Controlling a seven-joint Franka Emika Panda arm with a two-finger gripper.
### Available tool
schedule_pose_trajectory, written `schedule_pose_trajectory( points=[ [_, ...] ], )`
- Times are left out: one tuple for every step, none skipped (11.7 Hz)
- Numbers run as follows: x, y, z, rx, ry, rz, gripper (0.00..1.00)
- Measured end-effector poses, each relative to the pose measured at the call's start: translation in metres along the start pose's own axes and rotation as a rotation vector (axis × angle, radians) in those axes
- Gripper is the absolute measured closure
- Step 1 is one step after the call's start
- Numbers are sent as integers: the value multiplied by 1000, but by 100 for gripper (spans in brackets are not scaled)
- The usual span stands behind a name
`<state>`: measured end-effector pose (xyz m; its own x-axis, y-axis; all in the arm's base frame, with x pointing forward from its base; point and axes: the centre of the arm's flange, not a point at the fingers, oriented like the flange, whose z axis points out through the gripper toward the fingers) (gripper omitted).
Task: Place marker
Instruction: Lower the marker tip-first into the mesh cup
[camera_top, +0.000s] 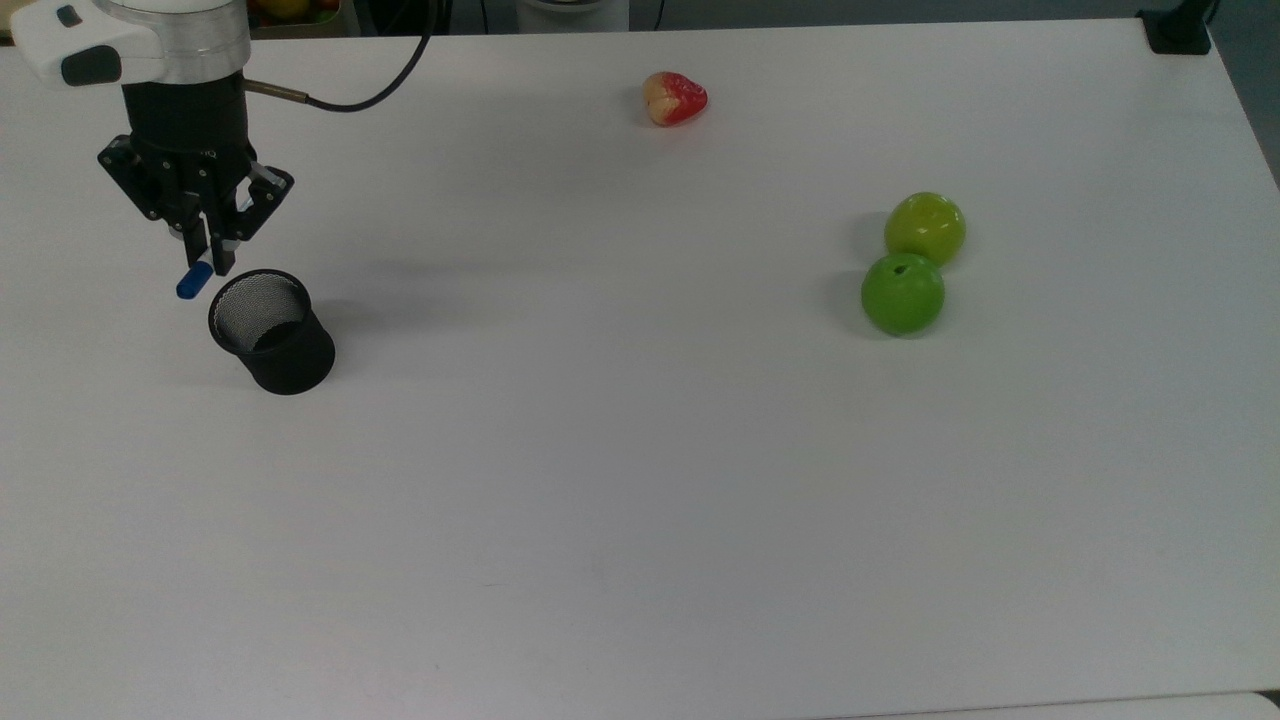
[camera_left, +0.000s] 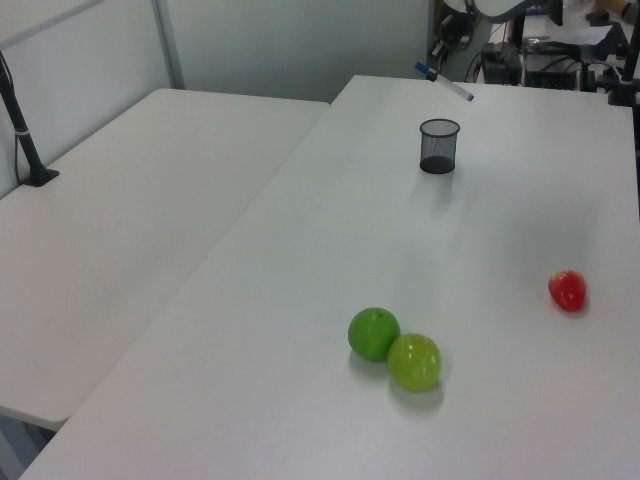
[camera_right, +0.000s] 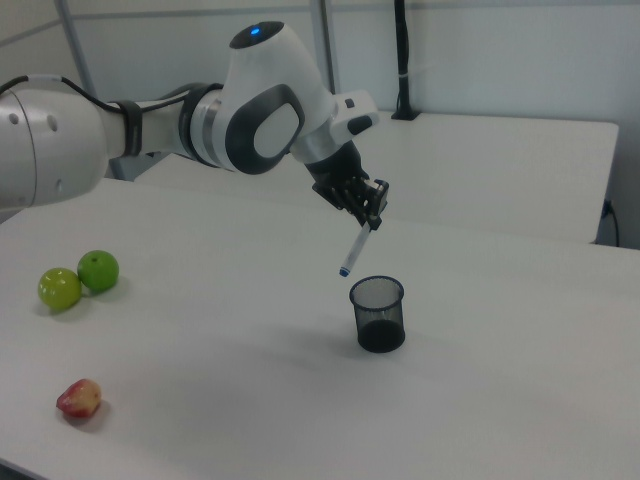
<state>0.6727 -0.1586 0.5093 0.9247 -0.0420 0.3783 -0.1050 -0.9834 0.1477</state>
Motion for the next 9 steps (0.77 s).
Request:
schedule_pose_trajectory(
  points=[
    [-1,1,5,-4,29,2,83],
    [-2,0,12,-5,51,1,83],
    [-3,-1,18,-6,61,4,83],
    [-4,-2,24,-6,68,11,83],
    [-5,-4,31,-6,73,21,83],
    [-5,-5,40,-5,80,28,83],
    [-5,-7,47,-5,86,33,83],
    [-6,-8,56,-6,93,35,83],
    [-7,-9,64,-6,100,35,83]
  ],
)
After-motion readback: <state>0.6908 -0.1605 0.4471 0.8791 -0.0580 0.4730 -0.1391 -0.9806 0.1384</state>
